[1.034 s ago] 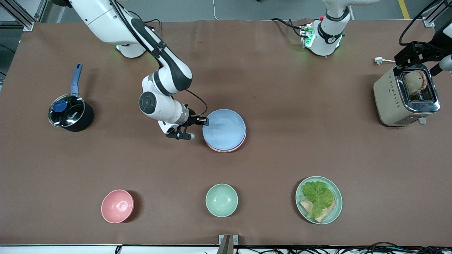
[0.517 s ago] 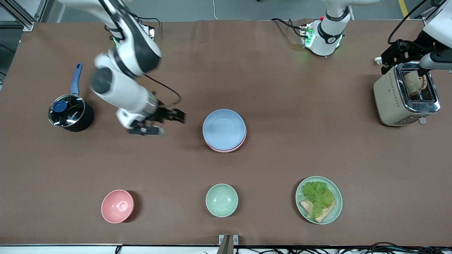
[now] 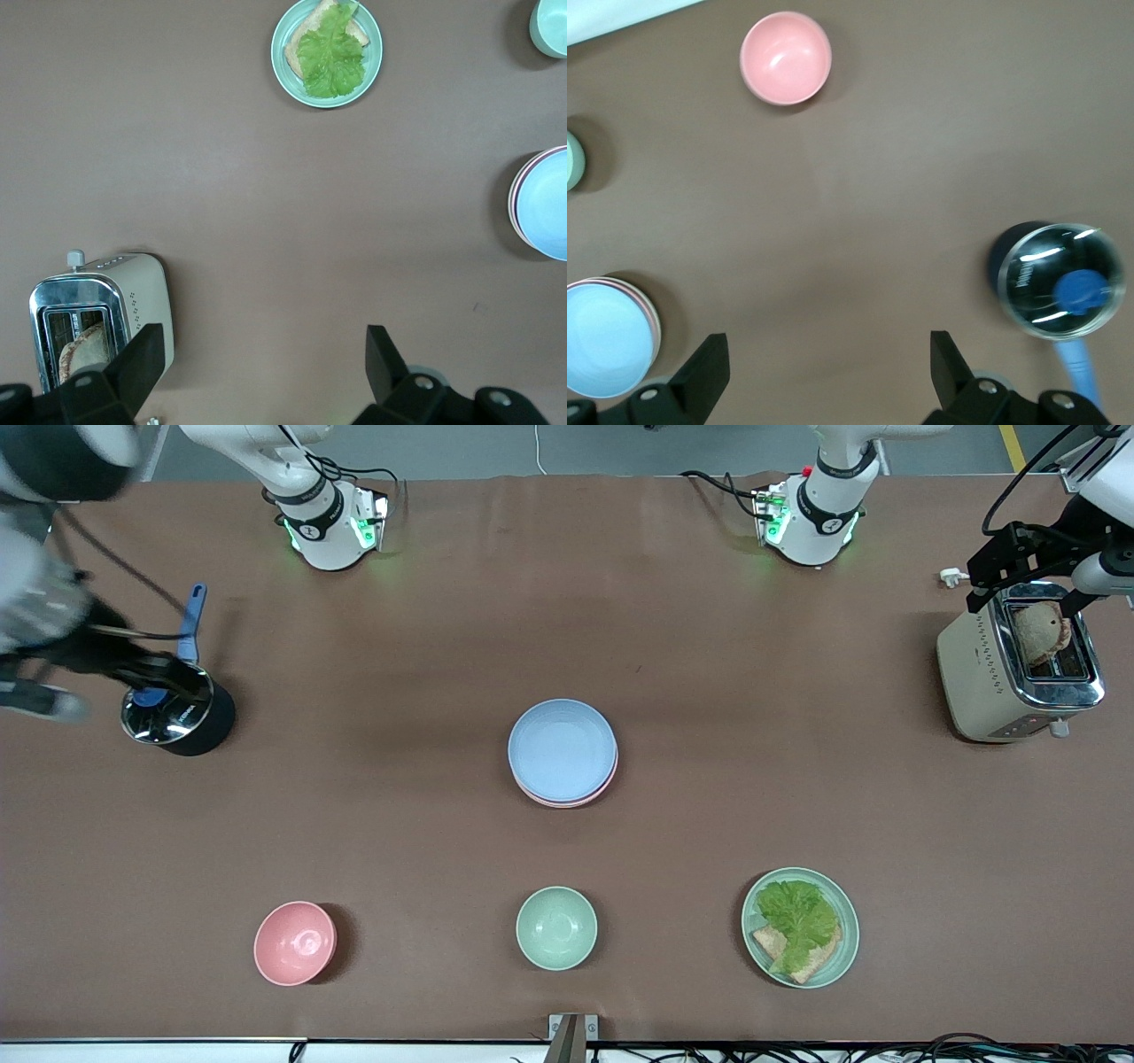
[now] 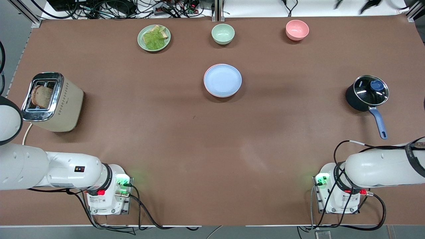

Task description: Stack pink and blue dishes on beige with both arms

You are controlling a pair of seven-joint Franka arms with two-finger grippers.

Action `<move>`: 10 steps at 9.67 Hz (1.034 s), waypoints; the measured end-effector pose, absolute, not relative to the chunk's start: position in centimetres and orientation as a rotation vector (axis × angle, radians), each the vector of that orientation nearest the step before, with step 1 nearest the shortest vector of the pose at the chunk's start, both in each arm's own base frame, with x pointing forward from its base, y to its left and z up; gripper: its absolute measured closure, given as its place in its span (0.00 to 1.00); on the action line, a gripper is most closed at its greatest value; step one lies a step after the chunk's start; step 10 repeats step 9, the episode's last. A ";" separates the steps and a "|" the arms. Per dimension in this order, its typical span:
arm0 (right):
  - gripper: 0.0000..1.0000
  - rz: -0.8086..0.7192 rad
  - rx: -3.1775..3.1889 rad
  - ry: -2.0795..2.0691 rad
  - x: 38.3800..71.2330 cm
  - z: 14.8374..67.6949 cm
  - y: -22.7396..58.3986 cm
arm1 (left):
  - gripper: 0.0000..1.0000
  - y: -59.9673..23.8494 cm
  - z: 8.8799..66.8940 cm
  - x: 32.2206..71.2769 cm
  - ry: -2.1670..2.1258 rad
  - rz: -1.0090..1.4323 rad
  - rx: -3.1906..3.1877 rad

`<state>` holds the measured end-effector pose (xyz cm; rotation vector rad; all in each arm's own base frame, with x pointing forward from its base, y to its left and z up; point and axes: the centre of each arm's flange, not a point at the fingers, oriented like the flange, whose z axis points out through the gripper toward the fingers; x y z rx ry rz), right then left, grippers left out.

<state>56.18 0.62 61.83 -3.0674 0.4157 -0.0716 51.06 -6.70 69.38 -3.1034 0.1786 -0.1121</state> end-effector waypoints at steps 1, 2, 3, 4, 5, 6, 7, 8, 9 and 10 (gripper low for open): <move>0.00 -0.088 -3.067 0.417 55.9 63.9 -1.3 | 0.00 -6.6 69.4 51.1 0.177 -0.112 -3.104; 0.00 -0.094 -3.070 0.403 55.4 66.0 -2.0 | 0.00 -6.6 69.4 51.1 0.176 -0.112 -3.104; 0.00 -0.092 -3.079 0.353 54.8 67.5 -2.2 | 0.00 -6.6 69.4 51.1 0.176 -0.113 -3.104; 0.00 -0.090 -3.085 0.317 54.5 68.3 -2.3 | 0.00 -6.6 69.4 51.1 0.175 -0.114 -3.104; 0.00 -0.084 -3.088 0.304 54.5 68.4 -2.5 | 0.00 -6.6 69.5 51.1 0.175 -0.115 -3.104; 0.00 -0.064 -3.090 0.300 54.6 68.0 -2.5 | 0.00 -6.6 69.6 51.1 0.175 -0.117 -3.104; 0.00 -0.021 -3.094 0.288 54.7 67.3 -2.5 | 0.00 -6.6 69.6 51.1 0.175 -0.117 -3.104; 0.00 0.020 -3.097 0.275 54.8 66.4 -2.6 | 0.00 -6.6 69.5 51.1 0.175 -0.115 -3.104; 0.00 0.036 -3.099 0.258 54.9 66.0 -2.9 | 0.00 -6.6 69.5 51.2 0.175 -0.113 -3.104; 0.00 0.036 -3.099 0.258 54.9 66.0 -2.9 | 0.00 -6.6 69.5 51.2 0.175 -0.113 -3.104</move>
